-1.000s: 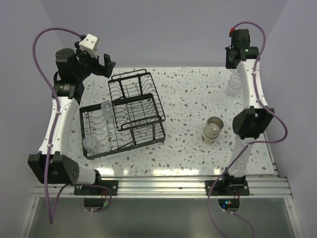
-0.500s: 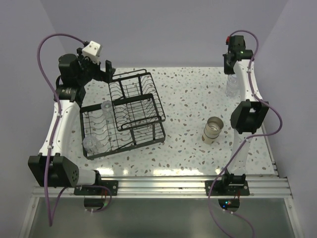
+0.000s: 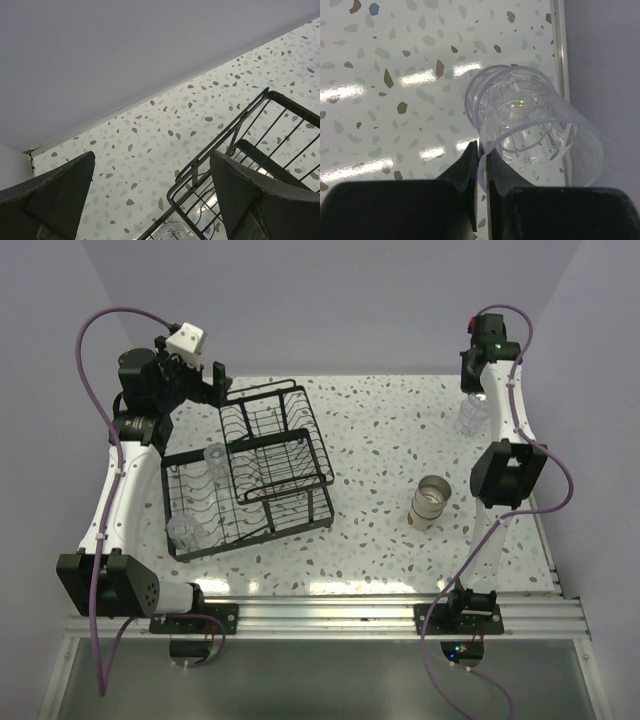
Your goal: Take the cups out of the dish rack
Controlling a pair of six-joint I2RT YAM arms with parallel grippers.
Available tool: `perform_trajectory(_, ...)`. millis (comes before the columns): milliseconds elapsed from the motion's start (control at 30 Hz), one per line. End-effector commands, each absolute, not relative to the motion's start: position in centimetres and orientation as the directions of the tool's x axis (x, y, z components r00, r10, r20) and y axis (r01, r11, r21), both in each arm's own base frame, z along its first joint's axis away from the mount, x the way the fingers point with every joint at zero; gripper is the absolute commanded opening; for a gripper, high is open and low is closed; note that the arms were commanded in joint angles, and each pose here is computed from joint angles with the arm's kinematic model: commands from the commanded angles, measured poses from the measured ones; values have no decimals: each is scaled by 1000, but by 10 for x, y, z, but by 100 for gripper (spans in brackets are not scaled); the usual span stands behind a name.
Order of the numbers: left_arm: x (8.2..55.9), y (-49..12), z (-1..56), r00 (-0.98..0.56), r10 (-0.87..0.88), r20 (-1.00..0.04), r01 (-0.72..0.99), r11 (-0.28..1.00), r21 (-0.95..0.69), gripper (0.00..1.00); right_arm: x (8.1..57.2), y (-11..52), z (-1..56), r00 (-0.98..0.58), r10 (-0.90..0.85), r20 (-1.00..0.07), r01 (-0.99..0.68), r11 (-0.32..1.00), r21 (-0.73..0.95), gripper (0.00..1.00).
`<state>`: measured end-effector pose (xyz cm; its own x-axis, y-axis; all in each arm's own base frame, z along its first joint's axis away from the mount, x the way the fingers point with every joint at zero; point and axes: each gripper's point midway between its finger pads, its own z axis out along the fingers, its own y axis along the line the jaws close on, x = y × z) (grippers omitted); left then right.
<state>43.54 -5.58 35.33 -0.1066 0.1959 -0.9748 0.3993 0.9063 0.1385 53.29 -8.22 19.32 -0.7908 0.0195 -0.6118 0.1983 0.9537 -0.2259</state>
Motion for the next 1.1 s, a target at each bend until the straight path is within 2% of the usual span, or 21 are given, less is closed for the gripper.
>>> perform_trajectory(0, 435, -54, 360, -87, 211, -974, 396, 904, 160, 100, 525, -86, 180, -820, 66, -568, 206, 960, -187, 0)
perform_trajectory(267, 433, -57, 360, -88, 203, -975, 406, 901, 151, 100, 536, -76, 172, -806, 113, -581, 192, 978, -76, 0)
perform_trajectory(467, 429, -57, 359, -91, 202, -975, 406, 902, 148, 100, 530, -94, 165, -823, 119, -556, 232, 963, -137, 0)
perform_trajectory(533, 429, -57, 358, -94, 202, -975, 407, 902, 147, 100, 529, -98, 164, -827, 110, -551, 235, 959, -160, 12)
perform_trajectory(600, 428, -58, 357, -95, 202, -975, 410, 900, 146, 100, 529, -98, 167, -823, 105, -558, 234, 958, -164, 32)
perform_trajectory(733, 428, -58, 357, -96, 197, -976, 415, 899, 140, 100, 532, -93, 177, -807, 105, -581, 222, 966, -134, 49)
perform_trajectory(1067, 425, -61, 355, -99, 192, -976, 424, 896, 133, 100, 534, -79, 203, -772, 89, -630, 184, 979, -87, 69)
